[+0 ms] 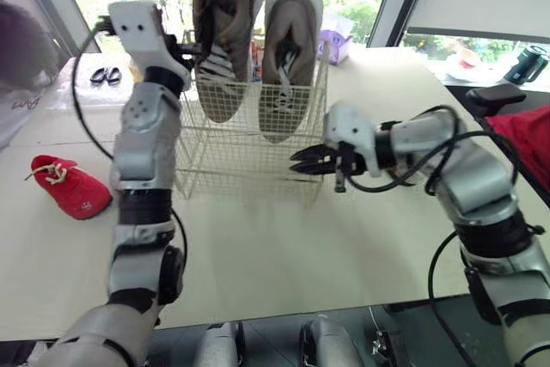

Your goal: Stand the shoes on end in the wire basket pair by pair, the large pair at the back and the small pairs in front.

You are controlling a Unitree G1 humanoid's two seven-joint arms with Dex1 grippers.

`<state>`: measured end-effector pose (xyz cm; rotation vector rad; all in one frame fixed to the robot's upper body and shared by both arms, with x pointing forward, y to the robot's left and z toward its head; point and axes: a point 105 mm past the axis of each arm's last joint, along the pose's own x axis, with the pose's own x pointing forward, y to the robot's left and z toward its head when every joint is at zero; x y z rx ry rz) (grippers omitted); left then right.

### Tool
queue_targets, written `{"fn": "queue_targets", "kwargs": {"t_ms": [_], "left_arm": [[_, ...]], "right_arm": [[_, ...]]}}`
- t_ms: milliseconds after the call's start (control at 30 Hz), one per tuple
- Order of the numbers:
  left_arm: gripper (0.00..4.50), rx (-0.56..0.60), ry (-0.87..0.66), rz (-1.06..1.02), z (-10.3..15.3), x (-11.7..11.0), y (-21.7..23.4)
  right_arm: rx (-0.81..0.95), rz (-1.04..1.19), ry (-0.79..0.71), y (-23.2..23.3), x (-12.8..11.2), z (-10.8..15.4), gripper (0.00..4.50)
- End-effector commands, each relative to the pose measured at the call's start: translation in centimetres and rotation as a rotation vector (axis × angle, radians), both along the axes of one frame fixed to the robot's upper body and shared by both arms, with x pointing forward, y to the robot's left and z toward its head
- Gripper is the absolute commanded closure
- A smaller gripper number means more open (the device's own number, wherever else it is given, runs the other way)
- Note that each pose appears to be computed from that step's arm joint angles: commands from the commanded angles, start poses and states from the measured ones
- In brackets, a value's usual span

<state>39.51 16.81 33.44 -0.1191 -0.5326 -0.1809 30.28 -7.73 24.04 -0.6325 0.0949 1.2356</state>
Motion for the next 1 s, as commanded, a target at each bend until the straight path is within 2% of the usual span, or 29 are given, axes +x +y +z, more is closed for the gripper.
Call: {"fn": "queue_targets", "kwargs": {"t_ms": [33, 167, 333, 467, 567, 633, 733, 767, 833, 867, 1000], "left_arm": [[0.00, -0.017, 0.040, -0.079, 0.8, -2.0, 0.6], [0.00, 0.016, 0.183, -0.281, -1.2, -3.4, 0.2], [0.00, 0.087, 0.233, -0.355, -1.5, -4.0, 0.8], [0.00, 0.169, 0.292, -0.485, -2.1, -5.9, 1.6], [0.00, 0.169, 0.341, -0.513, -2.5, -6.9, 3.7], [0.00, 0.160, 0.363, -0.501, -2.8, -7.1, 4.8], [0.00, 0.198, 0.452, -0.278, -4.4, -6.6, 7.9], [0.00, 0.229, 0.495, -0.208, -5.0, -6.4, 8.4], [0.00, 0.258, 0.499, -0.350, -5.1, -7.3, 6.2], [0.00, 0.271, 0.475, -0.485, -4.8, -8.5, 4.5], [0.00, 0.298, 0.453, -0.801, -5.2, -12.3, 0.5]], "right_arm": [[0.109, 0.032, -0.009, -0.2, -1.5, 2.4, 3.76], [0.234, 0.030, 0.037, -0.8, -2.1, 4.1, 3.76], [0.279, -0.013, 0.043, -1.6, -1.8, 4.8, 3.76], [0.331, -0.024, 0.052, -2.6, -2.1, 6.3, 3.76], [0.416, -0.023, 0.065, -3.6, -2.8, 8.4, 2.94], [0.445, -0.019, 0.071, -4.0, -3.2, 9.1, 1.98], [0.475, -0.110, 0.055, -5.9, -3.2, 10.3, 0.42], [0.444, -0.126, 0.067, -6.5, -3.4, 10.0, 0.06], [0.316, -0.283, 0.067, -9.5, -2.6, 8.3, 0.06], [0.259, -0.370, 0.056, -11.3, -2.0, 7.5, 0.06], [0.253, -0.623, 0.015, -16.5, -0.2, 5.7, 0.06]]}}
